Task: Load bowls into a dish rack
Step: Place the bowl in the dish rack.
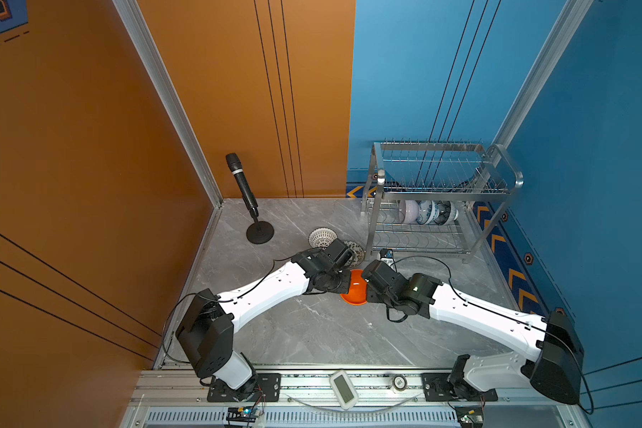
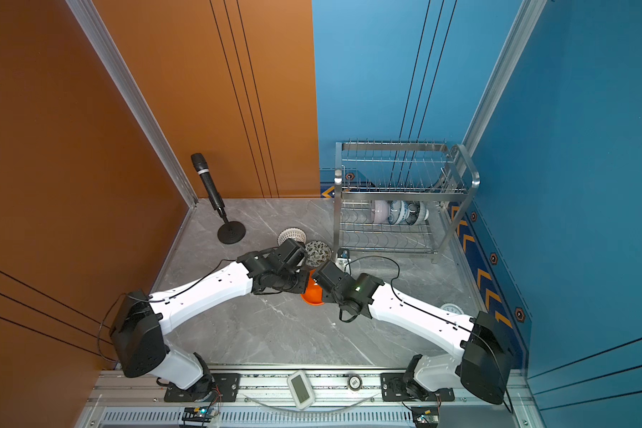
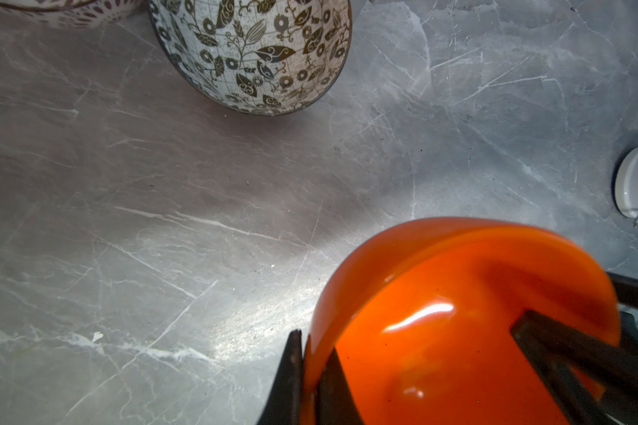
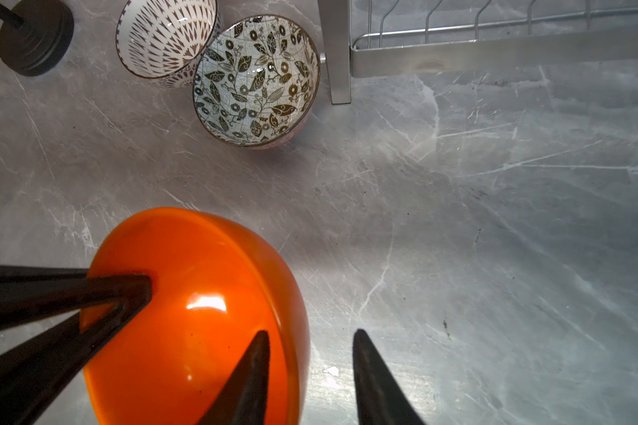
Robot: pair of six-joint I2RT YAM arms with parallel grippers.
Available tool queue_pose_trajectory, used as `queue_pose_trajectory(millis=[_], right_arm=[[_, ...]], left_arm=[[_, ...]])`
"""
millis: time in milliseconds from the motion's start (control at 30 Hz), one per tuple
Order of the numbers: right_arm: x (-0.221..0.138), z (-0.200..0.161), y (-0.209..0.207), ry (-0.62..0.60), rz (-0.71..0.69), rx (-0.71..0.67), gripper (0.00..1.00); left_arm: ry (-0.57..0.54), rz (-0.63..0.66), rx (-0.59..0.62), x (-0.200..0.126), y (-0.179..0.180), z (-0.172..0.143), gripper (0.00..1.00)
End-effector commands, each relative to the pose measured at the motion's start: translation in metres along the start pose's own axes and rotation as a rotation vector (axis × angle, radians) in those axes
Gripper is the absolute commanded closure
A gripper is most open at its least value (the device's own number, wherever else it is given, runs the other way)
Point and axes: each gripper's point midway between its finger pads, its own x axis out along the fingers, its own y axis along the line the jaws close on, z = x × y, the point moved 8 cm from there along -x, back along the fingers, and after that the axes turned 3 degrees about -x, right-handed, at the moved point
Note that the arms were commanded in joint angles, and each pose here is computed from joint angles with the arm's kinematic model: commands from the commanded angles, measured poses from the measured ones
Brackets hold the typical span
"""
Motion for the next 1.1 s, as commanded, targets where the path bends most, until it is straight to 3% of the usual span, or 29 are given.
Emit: queue_pose_trajectory(millis=[0, 233, 367, 500, 600, 800, 967, 1067], right_arm=[[0.0000, 0.0054, 0.0060, -0.001, 0.021, 0.018, 0.69], [0.0032, 0.0038, 0.0057, 0.008, 0.012, 0.020, 0.86], [0.0031, 0.0041, 0.0054, 0.008, 0.007, 0.019, 1.00], [0.0026, 0.0050, 0.0044, 0.005, -0.006, 0.017, 1.00], [0.0018, 0.0053, 0.0049, -0.001, -0.007, 0.013, 1.00], [-0.0004, 0.0070, 0.0043, -0.016, -0.027, 0.012, 1.00], [-0.0028, 0.0091, 0.0015, -0.032, -0.052, 0.017, 1.00], [-0.0040, 0.0096, -0.0022, -0.038, -0.083, 0.021, 1.00]], left_arm=[[-0.023, 0.006, 0.014, -0.0093, -0.0004, -0.0030, 1.00], [-0.020, 0.005, 0.022, -0.0088, -0.0027, -0.0060, 1.00], [-0.019, 0.008, 0.024, -0.0079, -0.0034, -0.0063, 1.00], [-0.026, 0.018, 0.020, -0.0080, -0.0026, -0.0057, 1.00], [-0.030, 0.018, 0.019, -0.0088, -0.0024, -0.0049, 0.93], [-0.038, 0.016, 0.020, -0.0115, -0.0020, -0.0041, 0.68], [-0.041, 0.016, 0.024, -0.0127, -0.0011, -0.0042, 0.61], [-0.047, 0.014, 0.021, -0.0147, -0.0007, -0.0033, 0.51]])
